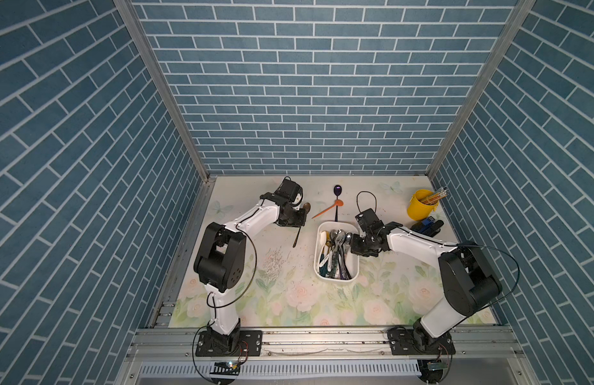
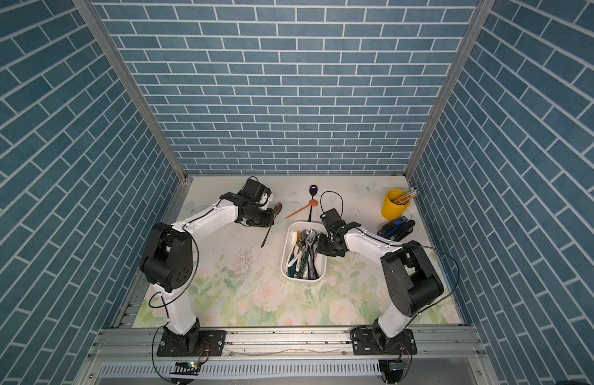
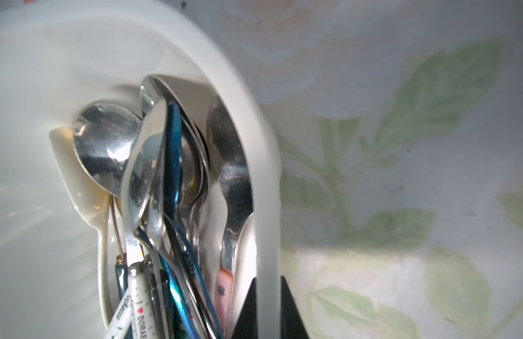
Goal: Put the spoon into the storage box
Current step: Move the storage box to the center of the board, then place the spoon in the storage box.
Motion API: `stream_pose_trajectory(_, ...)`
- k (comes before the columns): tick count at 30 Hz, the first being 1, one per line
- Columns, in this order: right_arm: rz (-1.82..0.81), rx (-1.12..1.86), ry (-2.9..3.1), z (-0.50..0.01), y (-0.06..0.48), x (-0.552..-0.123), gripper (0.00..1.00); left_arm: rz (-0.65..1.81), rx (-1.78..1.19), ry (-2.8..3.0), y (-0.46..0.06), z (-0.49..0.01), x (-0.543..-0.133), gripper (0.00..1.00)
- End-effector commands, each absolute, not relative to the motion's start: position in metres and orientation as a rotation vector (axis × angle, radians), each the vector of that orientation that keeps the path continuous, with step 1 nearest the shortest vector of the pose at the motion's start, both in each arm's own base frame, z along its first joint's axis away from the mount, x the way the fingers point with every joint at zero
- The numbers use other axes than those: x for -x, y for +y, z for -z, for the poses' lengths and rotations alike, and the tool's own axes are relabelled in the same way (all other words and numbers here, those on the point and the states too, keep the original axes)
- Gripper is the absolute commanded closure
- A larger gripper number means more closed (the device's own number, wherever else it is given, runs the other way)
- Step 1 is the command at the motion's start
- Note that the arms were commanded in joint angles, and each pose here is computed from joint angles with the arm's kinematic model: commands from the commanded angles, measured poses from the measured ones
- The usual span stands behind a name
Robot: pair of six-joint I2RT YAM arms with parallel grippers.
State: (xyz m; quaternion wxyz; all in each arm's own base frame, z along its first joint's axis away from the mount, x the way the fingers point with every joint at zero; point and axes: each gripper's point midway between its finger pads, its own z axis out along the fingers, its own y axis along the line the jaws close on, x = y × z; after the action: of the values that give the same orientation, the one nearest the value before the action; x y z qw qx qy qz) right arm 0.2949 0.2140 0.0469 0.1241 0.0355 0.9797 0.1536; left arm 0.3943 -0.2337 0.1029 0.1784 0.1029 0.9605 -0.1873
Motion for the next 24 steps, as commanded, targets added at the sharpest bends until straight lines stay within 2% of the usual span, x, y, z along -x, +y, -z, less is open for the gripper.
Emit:
stream_pose_trajectory(1,-0.556,-0.103,2.836,-0.054,0.243,-0.300,0.86,0.606,-0.269,2.690,-0.246,-0.118,-0.381,1.00)
stream_pose_trajectory(6,-0.438,-0.052,2.782,-0.072,0.239,-0.304,0.74,0.647,-0.270,2.680,-0.262,-0.127,-0.356,1.00)
stream_pose_trajectory(9,-0.394,-0.056,2.738,-0.086,0.229,-0.307,0.70,0.683,-0.254,2.672,-0.272,-0.130,-0.347,1.00)
stream_pose_trajectory(16,-0.297,-0.051,2.672,-0.106,0.211,-0.310,0.67,0.727,-0.219,2.698,-0.294,-0.121,-0.329,1.00)
stream_pose_trajectory(24,-0.253,-0.077,2.613,-0.121,0.190,-0.312,0.66,0.743,-0.143,2.788,-0.299,-0.083,-0.312,1.00)
